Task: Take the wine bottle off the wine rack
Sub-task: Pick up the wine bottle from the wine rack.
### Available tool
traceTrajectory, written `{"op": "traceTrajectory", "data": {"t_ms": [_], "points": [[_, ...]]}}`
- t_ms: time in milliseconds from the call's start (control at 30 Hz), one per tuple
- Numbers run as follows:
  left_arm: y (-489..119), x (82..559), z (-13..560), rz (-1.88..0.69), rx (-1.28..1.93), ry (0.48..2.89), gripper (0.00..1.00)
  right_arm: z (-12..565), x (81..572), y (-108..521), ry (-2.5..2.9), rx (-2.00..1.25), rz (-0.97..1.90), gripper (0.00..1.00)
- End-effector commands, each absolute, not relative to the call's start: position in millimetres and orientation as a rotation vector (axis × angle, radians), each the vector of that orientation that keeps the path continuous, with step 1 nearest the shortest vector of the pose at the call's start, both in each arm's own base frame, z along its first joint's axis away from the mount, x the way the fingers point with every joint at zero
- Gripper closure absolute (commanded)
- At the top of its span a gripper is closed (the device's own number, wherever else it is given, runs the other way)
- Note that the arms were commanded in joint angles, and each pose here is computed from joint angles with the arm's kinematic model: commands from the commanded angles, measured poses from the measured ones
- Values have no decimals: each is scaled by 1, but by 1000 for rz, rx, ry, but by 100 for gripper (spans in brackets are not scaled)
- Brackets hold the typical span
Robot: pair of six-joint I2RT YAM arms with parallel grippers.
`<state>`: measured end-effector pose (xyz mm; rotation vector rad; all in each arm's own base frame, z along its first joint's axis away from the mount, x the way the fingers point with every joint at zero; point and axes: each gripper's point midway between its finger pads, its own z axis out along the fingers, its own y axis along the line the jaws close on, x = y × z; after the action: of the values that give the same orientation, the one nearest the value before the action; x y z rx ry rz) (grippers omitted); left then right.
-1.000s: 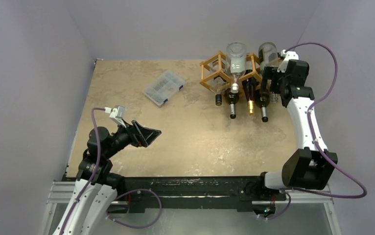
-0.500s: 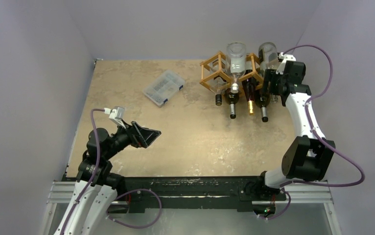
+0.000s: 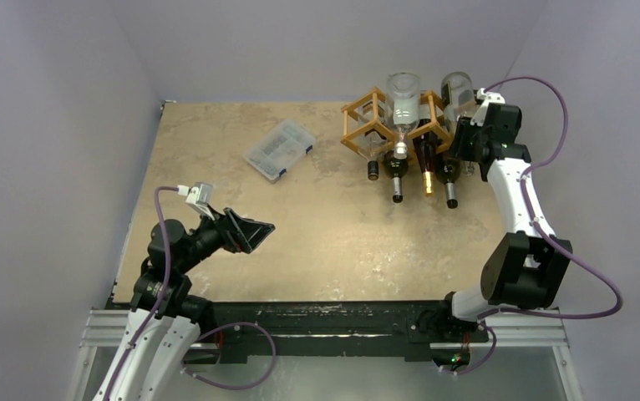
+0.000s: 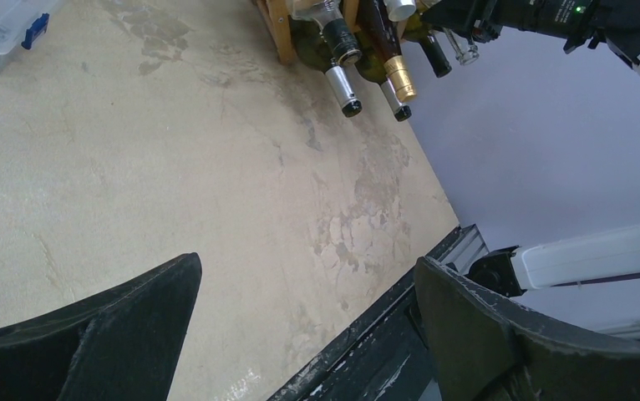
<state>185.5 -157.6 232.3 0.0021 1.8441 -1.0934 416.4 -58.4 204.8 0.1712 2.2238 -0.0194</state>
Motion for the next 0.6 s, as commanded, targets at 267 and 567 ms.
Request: {"op": "traceTrajectory", "data": {"t_ms": [267, 567], "points": [[-158, 182, 241, -1095, 36, 1805, 0, 255, 419, -66, 2059, 213, 1, 93], [-158, 179, 245, -1102, 45, 1789, 0, 287, 413, -67, 1959, 214, 46, 100]]}}
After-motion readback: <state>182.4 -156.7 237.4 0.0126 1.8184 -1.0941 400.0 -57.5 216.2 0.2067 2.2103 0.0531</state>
